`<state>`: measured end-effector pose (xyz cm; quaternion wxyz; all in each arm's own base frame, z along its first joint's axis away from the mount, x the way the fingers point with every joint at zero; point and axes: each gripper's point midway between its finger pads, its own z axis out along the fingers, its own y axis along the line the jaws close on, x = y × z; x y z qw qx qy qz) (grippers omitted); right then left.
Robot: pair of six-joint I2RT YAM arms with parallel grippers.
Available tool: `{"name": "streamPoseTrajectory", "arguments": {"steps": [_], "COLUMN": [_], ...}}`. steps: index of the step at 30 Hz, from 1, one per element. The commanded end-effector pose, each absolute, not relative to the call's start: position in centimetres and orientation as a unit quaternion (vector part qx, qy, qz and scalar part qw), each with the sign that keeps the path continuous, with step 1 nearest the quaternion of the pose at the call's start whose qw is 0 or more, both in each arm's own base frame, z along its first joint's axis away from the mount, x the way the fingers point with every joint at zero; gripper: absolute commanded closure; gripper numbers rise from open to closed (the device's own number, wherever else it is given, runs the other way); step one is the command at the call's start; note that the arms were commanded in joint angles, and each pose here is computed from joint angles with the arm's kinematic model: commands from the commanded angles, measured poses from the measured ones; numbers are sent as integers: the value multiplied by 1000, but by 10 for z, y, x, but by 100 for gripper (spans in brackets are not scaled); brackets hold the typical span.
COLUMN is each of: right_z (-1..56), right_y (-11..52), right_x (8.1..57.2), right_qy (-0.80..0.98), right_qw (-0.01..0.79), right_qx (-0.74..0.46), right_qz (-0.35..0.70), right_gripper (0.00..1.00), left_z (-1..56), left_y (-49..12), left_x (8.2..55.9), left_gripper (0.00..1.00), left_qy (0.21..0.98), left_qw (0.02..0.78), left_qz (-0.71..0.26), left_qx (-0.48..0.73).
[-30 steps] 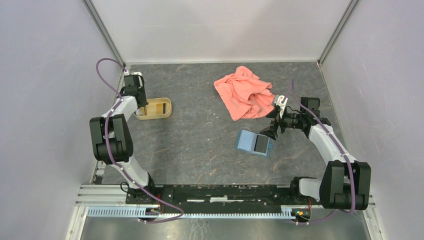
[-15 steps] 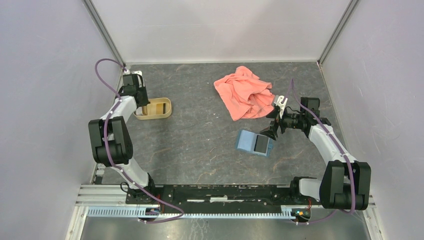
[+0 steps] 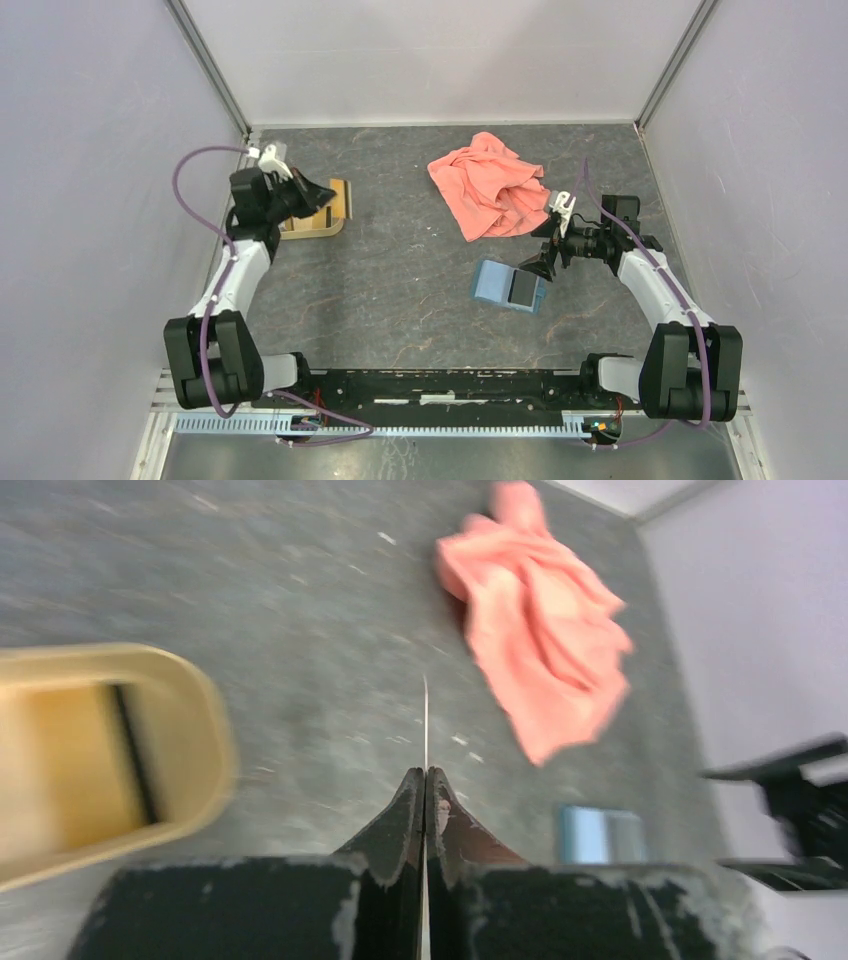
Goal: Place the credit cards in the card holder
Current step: Pick up the credit card from the storage box.
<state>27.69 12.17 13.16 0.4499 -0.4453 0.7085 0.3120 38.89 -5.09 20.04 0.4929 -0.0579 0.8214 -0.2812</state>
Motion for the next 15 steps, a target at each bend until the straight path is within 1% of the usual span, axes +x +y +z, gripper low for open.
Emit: {"name": "streamPoseTrajectory", "arguments": {"steps": [1,3,8,10,13,15], "right_z": [161,169,174,179,185,188], "right_y": [143,152,174,180,184,185], "right_x": [263,254,246,245,247,246], "right_qy": [661,641,629,629,632,641], "right_qw": [468,464,451,448,453,448], "right_qx": [-433,-426,-424,-411,-390,-366], "right_qz": [395,437,470,485,493,504], "right_gripper": [2,2,2,2,2,2], "left_z": [236,238,247,251,260,258], "left_y": [-135,-170,-250,-271,-296,-308], "left_x": [351,336,304,297,286,283], "left_gripper": [98,98,98,98,98,98], "left_qy": [736,722,676,654,615,603], "left_qw": [463,459,466,472,465,450], "left_qz": [-494,-517,-564,-585,-632,-655], "left_qx": [-12,23,87,88,83,73]}}
